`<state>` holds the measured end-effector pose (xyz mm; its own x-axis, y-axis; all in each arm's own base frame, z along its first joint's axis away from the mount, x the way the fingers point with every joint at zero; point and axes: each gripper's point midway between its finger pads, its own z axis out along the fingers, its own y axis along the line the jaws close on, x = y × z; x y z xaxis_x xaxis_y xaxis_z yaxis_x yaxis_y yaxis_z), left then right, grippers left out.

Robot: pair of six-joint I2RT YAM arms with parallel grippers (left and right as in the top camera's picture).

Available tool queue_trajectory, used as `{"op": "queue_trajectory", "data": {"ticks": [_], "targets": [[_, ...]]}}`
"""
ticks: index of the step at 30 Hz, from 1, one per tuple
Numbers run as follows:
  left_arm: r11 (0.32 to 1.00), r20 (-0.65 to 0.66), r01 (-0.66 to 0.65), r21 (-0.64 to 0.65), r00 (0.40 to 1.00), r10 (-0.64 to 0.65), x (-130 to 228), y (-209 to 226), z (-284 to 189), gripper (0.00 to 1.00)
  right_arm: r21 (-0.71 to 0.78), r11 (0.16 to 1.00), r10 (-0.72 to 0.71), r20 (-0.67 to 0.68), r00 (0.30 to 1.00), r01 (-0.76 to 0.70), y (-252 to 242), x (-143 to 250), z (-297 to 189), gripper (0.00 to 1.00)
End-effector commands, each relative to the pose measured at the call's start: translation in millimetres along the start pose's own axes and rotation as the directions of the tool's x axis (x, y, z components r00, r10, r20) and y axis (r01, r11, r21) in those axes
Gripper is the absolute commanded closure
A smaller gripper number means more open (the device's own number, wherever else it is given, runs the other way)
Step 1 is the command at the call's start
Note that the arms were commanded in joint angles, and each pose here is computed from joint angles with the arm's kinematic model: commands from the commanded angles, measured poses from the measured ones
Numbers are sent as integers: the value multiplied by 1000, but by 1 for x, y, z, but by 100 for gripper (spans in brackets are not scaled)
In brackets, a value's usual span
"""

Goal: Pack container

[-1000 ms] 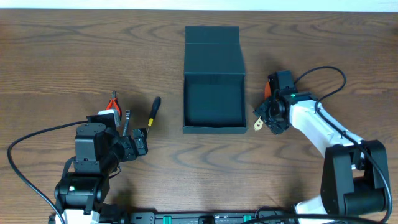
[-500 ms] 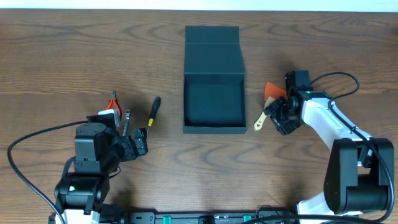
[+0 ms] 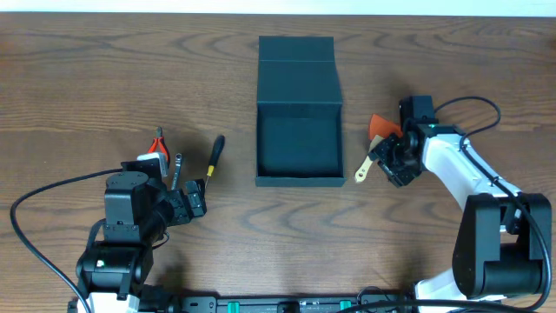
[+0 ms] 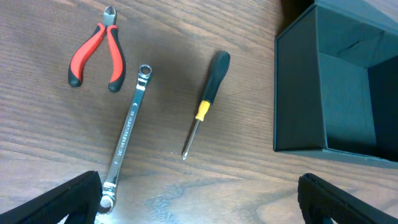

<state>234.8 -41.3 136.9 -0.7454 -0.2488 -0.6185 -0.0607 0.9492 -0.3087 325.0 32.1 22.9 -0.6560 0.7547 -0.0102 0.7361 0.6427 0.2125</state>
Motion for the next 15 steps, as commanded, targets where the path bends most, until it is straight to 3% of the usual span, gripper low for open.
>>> {"op": "queue_trajectory", "data": {"ticks": [1, 9, 15], "targets": [[1000, 18, 4, 0, 1000, -4, -7, -2, -4, 1, -11, 1000, -26, 59, 998, 27, 14, -21, -16, 37], [1000, 19, 1, -5, 1000, -1, -7, -1, -4, 1, 9, 999, 42, 81, 996, -43, 1, -48, -37, 29], [1000, 20, 1, -5, 1000, -1, -7, -1, -4, 2, 90, 987, -134, 40, 990, 130, -28, -51, -39, 27]]}}
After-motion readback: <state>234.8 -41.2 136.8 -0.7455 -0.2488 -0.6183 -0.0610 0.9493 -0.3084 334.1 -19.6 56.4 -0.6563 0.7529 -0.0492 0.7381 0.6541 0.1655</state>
